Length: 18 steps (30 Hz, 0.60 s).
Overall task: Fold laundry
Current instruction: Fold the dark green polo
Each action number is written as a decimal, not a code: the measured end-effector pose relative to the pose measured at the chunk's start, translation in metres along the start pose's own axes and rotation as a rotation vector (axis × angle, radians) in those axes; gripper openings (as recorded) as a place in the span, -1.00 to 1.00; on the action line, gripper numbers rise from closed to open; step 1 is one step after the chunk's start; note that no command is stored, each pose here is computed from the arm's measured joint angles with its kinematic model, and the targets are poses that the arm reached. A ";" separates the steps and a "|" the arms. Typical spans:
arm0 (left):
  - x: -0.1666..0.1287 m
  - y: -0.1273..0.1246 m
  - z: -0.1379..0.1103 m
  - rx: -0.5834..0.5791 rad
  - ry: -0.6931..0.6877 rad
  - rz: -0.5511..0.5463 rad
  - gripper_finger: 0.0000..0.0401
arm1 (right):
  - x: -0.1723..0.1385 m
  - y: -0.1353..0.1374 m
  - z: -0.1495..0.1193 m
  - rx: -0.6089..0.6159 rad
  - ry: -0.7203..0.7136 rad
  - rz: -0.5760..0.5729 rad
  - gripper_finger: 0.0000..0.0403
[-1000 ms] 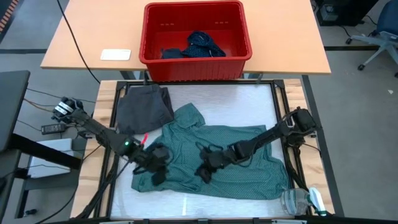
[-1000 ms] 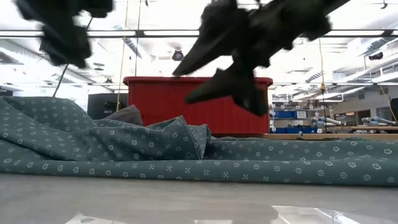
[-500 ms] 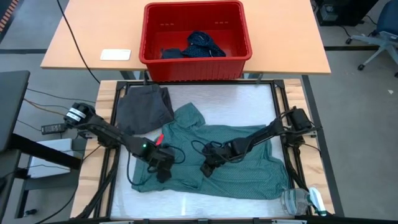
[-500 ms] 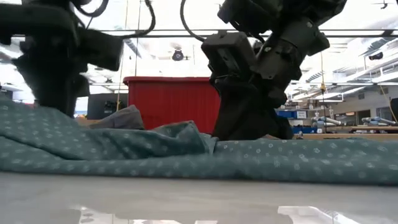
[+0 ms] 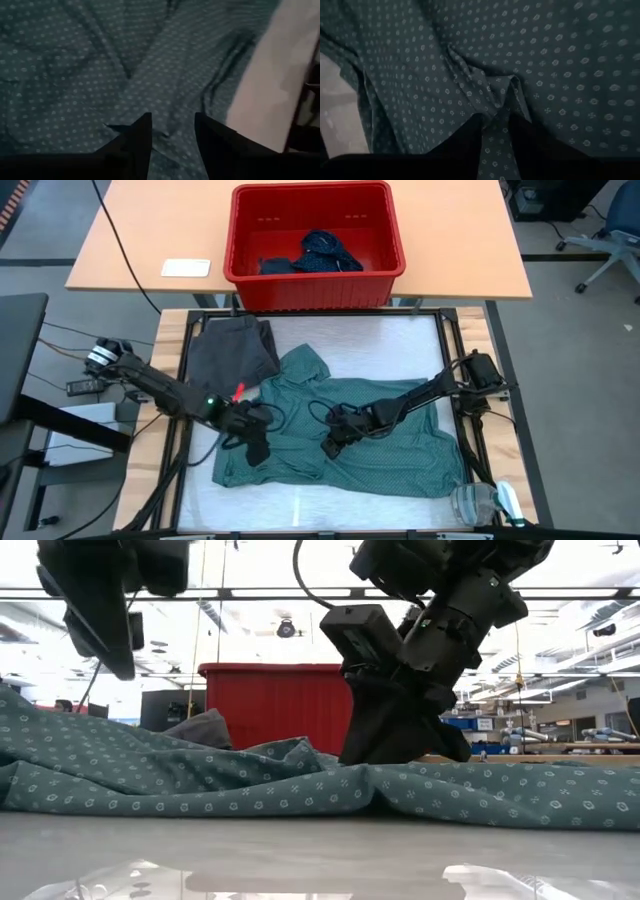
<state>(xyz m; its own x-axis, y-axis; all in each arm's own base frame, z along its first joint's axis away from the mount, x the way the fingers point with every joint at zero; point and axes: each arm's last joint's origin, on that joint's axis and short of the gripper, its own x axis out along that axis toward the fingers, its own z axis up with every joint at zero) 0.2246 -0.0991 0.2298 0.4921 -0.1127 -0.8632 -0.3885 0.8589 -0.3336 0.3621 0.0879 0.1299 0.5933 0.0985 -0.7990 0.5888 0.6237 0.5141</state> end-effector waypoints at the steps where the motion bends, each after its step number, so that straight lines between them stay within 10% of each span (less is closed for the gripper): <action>1: -0.002 -0.002 -0.002 0.010 -0.010 -0.008 -0.24 | -0.003 0.002 0.000 0.008 -0.018 0.002 -0.45; 18: 0.049 -0.041 -0.049 0.091 0.157 -0.053 -0.24 | 0.016 0.033 -0.017 -0.113 -0.044 0.336 -0.52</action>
<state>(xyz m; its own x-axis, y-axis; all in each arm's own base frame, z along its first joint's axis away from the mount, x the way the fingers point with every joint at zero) 0.2270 -0.1644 0.1829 0.3798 -0.2292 -0.8962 -0.2897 0.8906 -0.3506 0.3812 0.1230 0.1287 0.7678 0.2807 -0.5759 0.2939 0.6445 0.7059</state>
